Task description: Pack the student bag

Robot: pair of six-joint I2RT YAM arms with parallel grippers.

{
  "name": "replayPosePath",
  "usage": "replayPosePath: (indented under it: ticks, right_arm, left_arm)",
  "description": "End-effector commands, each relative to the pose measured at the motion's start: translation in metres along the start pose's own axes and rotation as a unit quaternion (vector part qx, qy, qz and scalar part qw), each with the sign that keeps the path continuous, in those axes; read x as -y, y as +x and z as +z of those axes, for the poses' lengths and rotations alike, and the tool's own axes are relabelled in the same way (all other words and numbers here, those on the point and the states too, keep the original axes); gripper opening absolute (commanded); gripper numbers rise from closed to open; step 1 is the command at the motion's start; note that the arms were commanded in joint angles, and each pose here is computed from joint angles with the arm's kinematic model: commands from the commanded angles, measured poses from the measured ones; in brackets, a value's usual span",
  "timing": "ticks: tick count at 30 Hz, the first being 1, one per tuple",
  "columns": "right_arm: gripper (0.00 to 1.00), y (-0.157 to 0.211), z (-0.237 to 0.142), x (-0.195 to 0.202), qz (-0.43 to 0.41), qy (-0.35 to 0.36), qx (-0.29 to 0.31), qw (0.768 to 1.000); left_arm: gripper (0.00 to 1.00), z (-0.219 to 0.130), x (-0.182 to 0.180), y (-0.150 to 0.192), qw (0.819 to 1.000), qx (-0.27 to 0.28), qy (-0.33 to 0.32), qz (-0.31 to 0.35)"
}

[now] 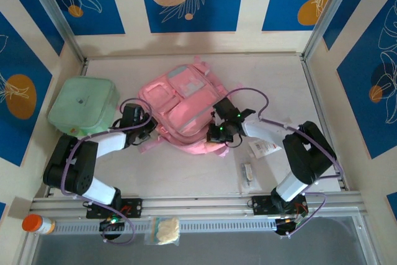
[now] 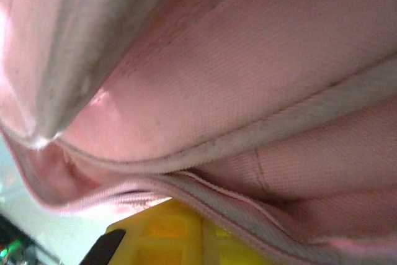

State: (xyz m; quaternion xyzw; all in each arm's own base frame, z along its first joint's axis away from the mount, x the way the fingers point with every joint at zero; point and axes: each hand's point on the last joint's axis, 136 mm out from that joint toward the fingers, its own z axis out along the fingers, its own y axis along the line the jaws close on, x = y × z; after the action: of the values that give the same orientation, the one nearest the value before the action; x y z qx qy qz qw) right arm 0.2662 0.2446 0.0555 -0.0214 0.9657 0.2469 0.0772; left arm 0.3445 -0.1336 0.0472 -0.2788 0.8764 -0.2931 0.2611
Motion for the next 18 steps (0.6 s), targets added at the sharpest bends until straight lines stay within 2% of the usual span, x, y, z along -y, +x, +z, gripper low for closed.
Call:
replayPosePath:
  ticks: [1,4,7,12,16,18]
  right_arm:
    - [0.07,-0.060,-0.009,0.021,-0.020,0.012,0.061,0.998]
    - [0.10,-0.088,-0.022,0.031,-0.012,0.020,0.072,0.997]
    - [0.20,-0.088,-0.043,0.024,-0.031,0.027,0.086,0.995]
    - [0.35,-0.050,-0.069,0.009,-0.052,0.039,0.095,0.993]
    - [0.41,-0.007,-0.057,-0.010,-0.088,0.041,0.064,0.993]
    - [0.46,0.017,-0.043,-0.030,-0.137,0.025,0.046,0.989]
  left_arm:
    - [0.00,0.001,0.005,0.020,1.000,-0.008,0.008,-0.013]
    - [0.00,0.001,0.021,0.033,0.999,-0.008,0.021,-0.027]
    - [0.00,0.000,0.032,0.037,0.998,0.002,0.032,-0.046]
    - [0.00,-0.005,0.046,0.039,0.998,0.012,0.043,-0.051]
    - [0.00,-0.010,0.053,0.042,0.997,0.012,0.048,-0.052]
    - [0.00,-0.012,0.056,0.045,0.997,0.011,0.049,-0.052]
